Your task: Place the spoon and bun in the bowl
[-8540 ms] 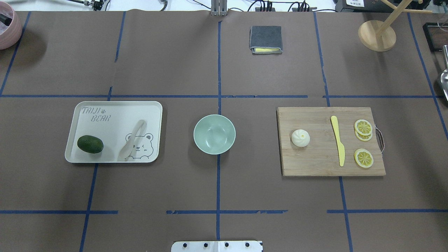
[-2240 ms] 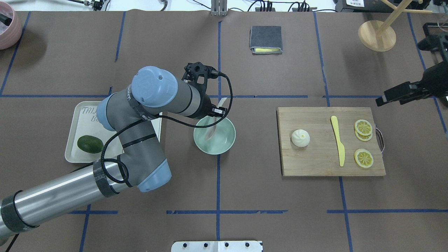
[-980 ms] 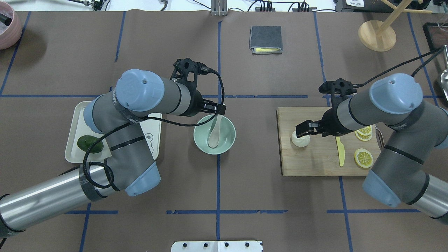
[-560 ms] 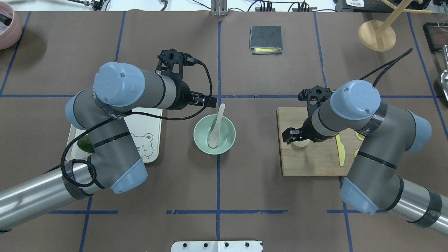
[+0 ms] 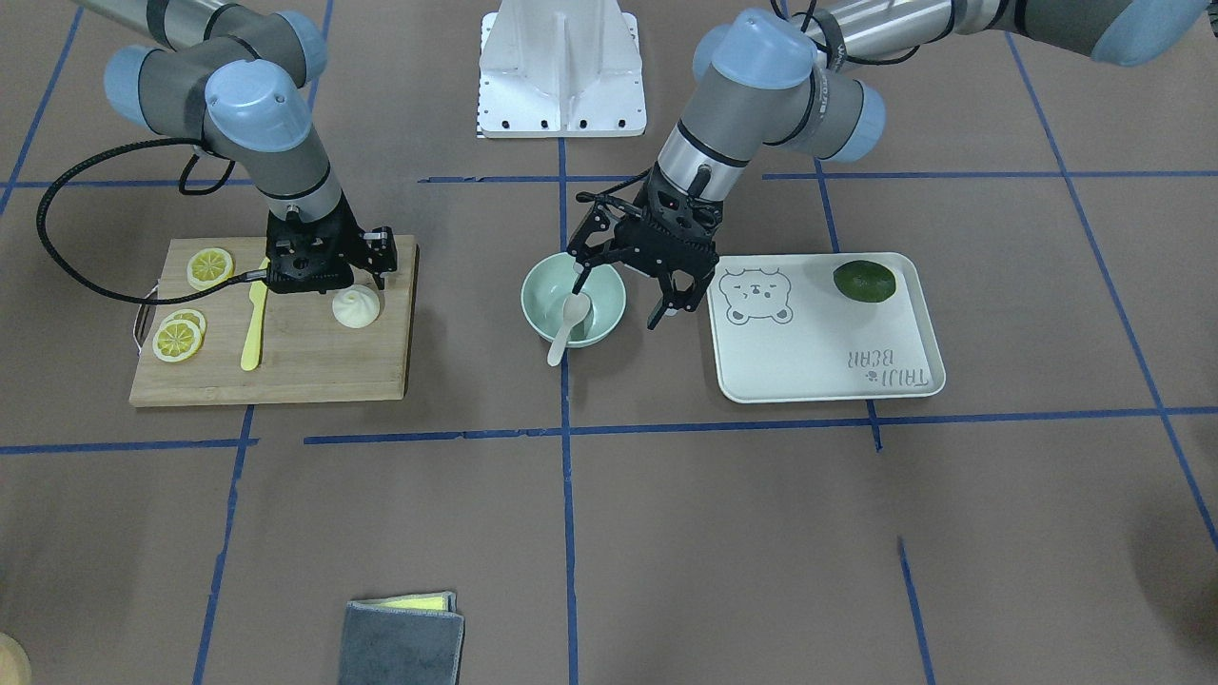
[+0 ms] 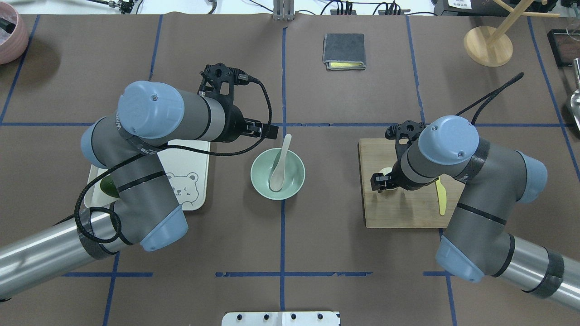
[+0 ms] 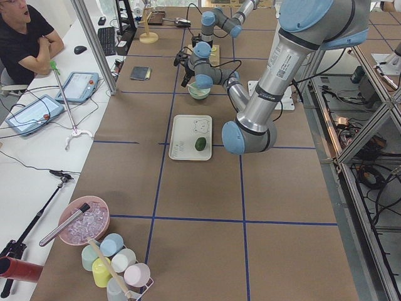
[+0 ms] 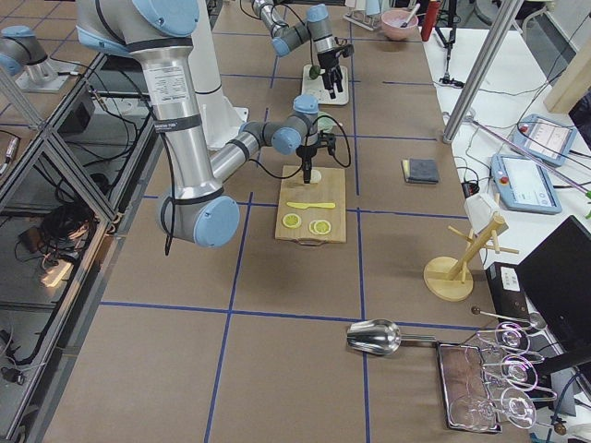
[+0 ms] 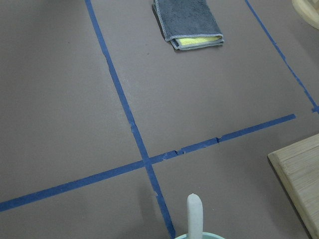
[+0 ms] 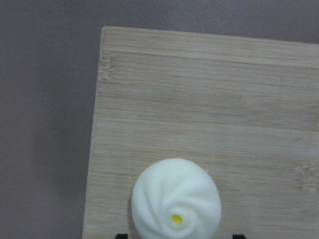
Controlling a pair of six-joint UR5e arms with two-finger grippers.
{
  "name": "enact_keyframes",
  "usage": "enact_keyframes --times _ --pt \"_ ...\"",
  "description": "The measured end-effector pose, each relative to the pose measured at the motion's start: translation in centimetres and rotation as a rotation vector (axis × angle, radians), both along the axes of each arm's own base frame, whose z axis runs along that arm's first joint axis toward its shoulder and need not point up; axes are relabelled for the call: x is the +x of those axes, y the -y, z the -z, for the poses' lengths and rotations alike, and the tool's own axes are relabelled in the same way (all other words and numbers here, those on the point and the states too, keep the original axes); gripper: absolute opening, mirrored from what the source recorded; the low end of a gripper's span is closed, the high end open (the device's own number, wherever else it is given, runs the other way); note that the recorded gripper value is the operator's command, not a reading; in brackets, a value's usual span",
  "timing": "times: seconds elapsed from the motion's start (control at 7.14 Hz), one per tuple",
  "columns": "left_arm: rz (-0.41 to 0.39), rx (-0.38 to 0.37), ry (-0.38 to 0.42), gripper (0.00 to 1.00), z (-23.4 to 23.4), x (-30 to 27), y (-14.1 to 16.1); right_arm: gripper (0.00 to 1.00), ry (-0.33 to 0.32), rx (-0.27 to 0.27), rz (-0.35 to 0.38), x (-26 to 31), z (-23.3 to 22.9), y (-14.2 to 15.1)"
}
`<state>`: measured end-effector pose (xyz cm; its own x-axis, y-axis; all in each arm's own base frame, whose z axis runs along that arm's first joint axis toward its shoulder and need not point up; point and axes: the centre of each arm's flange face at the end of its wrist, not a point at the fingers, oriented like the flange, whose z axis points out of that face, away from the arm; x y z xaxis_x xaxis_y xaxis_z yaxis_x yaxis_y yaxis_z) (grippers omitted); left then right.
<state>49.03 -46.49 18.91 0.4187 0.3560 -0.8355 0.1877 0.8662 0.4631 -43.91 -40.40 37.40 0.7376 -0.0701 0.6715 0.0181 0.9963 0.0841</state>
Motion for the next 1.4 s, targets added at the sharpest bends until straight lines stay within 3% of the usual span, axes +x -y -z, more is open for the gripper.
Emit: enact_keyframes --times 0.14,0.42,0.56,0.98,1.4 --pt "0.0 -0.003 0.003 0.99 -0.3 0.0 0.0 0.55 -0.003 0.004 -0.006 0.0 0.0 0.2" --pt "0.0 -0.004 0.005 0.99 -0.5 0.0 0.0 0.09 -0.004 0.013 -0.017 0.3 0.2 0.5" --pt "0.0 -0.004 0.006 0.99 -0.5 0.0 0.0 0.0 -0.001 0.017 -0.021 0.4 0.4 0.6" --pt "0.0 -0.002 0.002 0.99 -0.3 -0.2 -0.1 0.0 0.031 0.037 -0.033 1.0 2.4 1.1" --pt "0.049 0.028 -0.014 0.99 -0.8 -5.7 0.4 0.0 0.144 0.101 -0.036 0.0 9.8 1.2"
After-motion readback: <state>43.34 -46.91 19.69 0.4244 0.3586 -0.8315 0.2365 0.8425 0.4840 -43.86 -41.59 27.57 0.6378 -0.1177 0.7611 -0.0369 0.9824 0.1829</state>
